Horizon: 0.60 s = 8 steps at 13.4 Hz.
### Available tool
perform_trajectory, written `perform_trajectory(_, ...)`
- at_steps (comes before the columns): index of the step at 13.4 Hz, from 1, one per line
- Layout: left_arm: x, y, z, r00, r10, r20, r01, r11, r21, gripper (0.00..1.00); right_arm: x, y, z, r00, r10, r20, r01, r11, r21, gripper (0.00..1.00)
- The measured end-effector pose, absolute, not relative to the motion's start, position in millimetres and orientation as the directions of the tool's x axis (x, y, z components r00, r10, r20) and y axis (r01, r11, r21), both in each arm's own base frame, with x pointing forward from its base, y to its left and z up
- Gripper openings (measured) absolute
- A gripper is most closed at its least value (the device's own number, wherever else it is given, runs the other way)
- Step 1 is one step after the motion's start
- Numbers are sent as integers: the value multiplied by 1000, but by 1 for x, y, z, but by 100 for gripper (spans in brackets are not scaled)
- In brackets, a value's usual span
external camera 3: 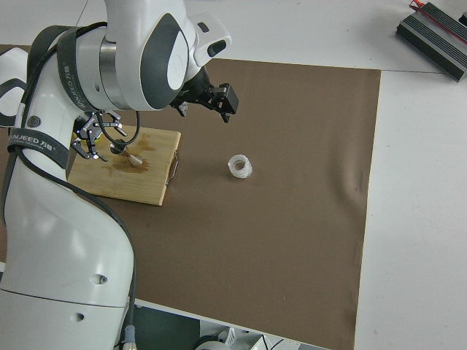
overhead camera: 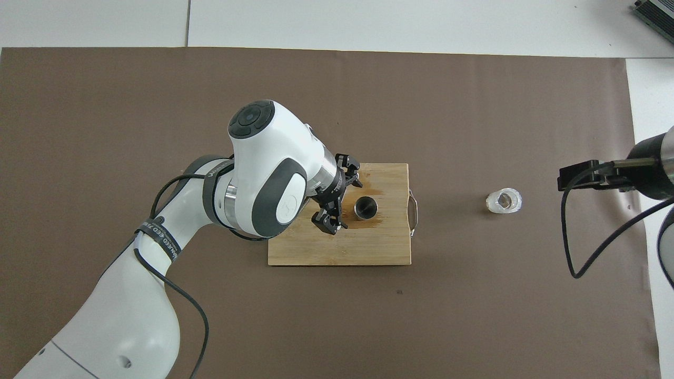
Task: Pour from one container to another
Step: 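Retract the left gripper while the right gripper moves toward the white cup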
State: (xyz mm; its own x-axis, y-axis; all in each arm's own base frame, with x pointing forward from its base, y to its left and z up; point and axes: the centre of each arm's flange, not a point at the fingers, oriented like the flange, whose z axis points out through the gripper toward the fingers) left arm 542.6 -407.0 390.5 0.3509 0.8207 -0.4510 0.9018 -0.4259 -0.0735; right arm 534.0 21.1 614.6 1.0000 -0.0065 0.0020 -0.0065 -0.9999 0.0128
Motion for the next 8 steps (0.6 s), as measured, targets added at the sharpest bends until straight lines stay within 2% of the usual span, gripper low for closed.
perform_trajectory(4,566,-371,434,437,849,-298,882,-469,-43,100,535,20,592,983,180,30,180,-984,17,100)
perform_trajectory(8,582,-319,479,473,864,-174,877,-481,-6,100,525,12,555,894,447,43,446,-895,23,100)
